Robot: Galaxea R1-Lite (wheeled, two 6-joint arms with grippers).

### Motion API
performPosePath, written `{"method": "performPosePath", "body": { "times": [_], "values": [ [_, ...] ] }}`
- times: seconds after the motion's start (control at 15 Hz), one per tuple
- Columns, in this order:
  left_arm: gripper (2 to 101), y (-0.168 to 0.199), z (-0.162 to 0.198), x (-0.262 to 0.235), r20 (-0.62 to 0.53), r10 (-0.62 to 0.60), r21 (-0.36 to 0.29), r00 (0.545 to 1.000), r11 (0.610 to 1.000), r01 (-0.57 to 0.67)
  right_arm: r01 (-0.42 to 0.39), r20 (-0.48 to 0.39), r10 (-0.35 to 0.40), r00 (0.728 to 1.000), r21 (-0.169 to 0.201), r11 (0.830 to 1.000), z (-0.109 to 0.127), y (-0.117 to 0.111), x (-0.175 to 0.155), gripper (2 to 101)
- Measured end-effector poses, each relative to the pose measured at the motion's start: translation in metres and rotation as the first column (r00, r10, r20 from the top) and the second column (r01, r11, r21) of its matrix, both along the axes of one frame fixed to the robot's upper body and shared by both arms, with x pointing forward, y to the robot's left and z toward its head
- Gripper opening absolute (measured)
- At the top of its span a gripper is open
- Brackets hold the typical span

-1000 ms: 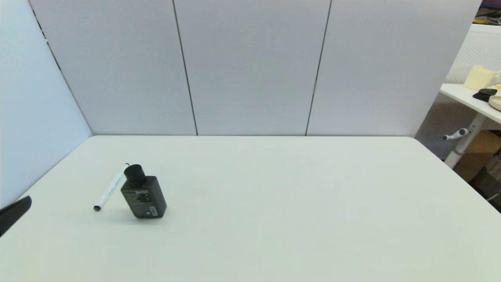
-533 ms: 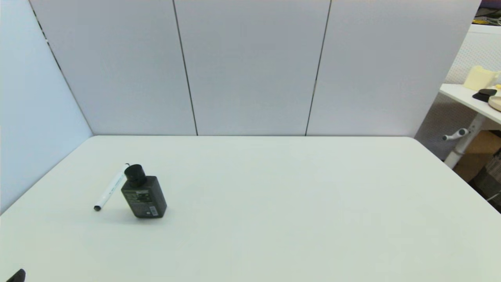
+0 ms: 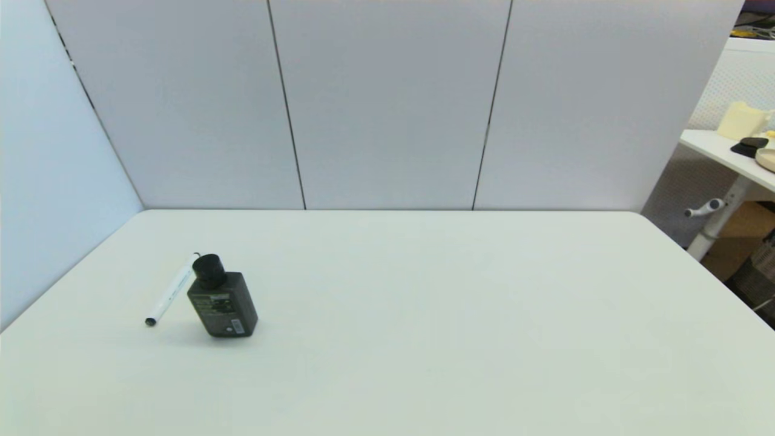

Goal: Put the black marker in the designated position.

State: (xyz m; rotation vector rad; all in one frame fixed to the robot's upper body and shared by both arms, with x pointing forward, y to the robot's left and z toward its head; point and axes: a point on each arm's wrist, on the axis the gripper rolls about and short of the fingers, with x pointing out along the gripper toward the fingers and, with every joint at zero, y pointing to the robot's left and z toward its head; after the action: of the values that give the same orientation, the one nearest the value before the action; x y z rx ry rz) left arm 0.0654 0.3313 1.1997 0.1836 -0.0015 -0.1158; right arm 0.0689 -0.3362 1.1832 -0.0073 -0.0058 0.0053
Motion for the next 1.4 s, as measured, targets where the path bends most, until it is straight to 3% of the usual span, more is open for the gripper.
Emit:
{"method": "performPosePath", "body": {
  "times": [0.13, 0.47, 1.4],
  "values": [
    [97.7, 0.001, -0.011, 0.003, 0.006, 0.045, -0.021, 0.999, 0.999, -0.045, 0.0, 0.0, 0.0, 1.0, 0.0, 1.0, 0.0, 0.0, 0.0, 97.4],
    [97.8, 0.002, -0.017, 0.003, -0.008, 0.105, -0.168, 0.994, 0.98, -0.105, 0.0, 0.0, 0.0, 1.0, 0.0, 1.0, 0.0, 0.0, 0.0, 97.3],
    [97.8, 0.002, -0.017, 0.004, -0.011, 0.108, -0.178, 0.994, 0.978, -0.108, 0.0, 0.0, 0.0, 1.0, -0.003, 1.0, 0.0, 0.0, 0.0, 97.3]
  ]
}}
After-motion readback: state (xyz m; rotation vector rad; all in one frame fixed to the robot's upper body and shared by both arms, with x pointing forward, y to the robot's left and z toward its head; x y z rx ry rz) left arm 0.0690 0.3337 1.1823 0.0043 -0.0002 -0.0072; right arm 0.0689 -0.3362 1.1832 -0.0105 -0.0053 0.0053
